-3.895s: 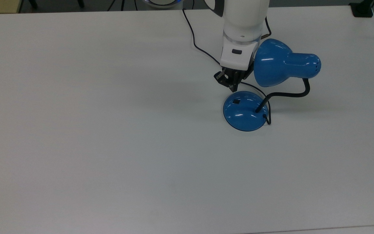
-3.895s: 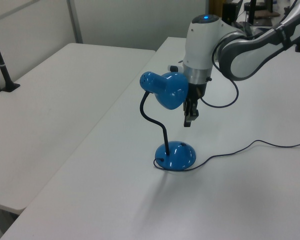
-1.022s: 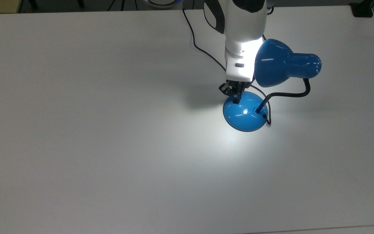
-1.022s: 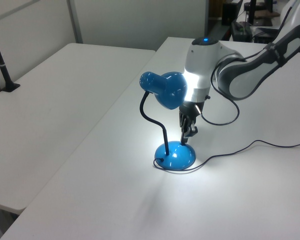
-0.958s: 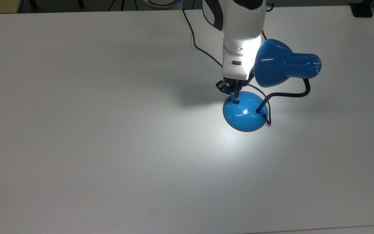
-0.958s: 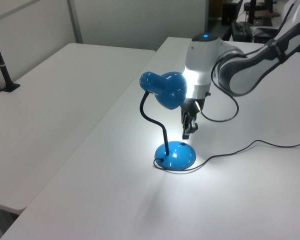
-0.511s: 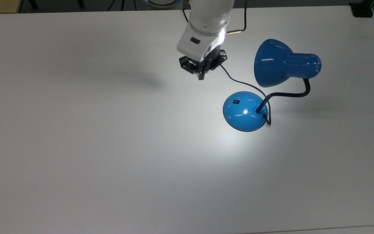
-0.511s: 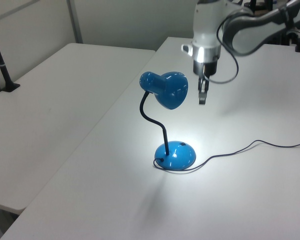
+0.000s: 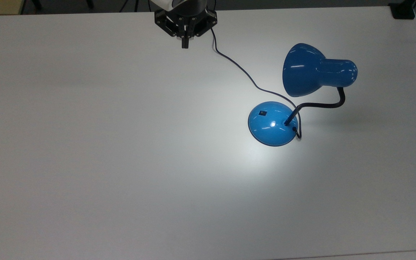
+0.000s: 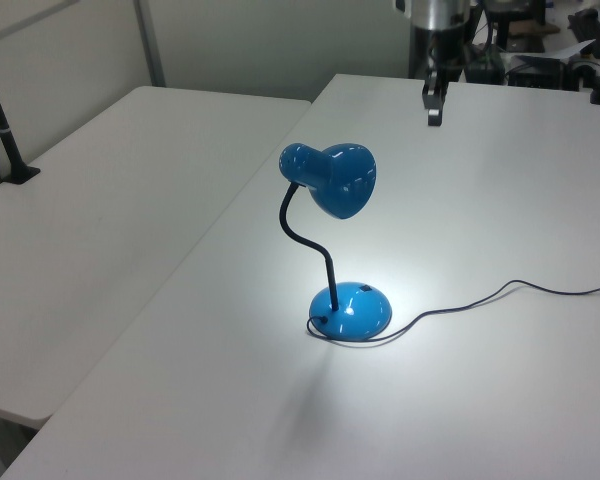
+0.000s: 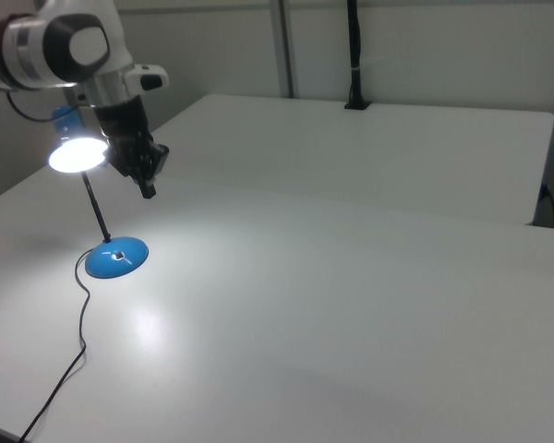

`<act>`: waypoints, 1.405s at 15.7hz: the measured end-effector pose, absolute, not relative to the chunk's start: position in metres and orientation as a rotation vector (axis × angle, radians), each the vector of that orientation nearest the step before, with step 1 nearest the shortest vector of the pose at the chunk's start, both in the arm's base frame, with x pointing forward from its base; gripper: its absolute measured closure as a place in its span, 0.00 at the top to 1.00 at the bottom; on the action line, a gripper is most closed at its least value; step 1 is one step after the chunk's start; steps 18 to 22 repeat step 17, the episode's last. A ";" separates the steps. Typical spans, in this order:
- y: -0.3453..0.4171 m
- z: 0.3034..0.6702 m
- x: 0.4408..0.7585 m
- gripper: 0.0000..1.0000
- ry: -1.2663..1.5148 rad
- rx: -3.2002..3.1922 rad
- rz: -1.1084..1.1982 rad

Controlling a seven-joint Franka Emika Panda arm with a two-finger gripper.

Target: Turn on the lamp

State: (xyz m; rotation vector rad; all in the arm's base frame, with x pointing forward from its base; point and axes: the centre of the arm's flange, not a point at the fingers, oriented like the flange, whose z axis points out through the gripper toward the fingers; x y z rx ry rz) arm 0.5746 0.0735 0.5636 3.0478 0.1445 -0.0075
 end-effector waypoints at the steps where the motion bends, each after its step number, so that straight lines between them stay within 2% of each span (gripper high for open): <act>1: 0.071 0.572 0.570 0.01 0.135 3.044 -0.016; 6: 0.058 0.595 0.567 0.03 0.093 3.043 -0.001; 8: 0.050 0.597 0.568 0.19 0.070 3.044 0.004; 16: 0.034 0.597 0.569 0.99 -0.011 3.044 0.005; 22: 0.028 0.598 0.570 1.00 -0.025 3.043 0.007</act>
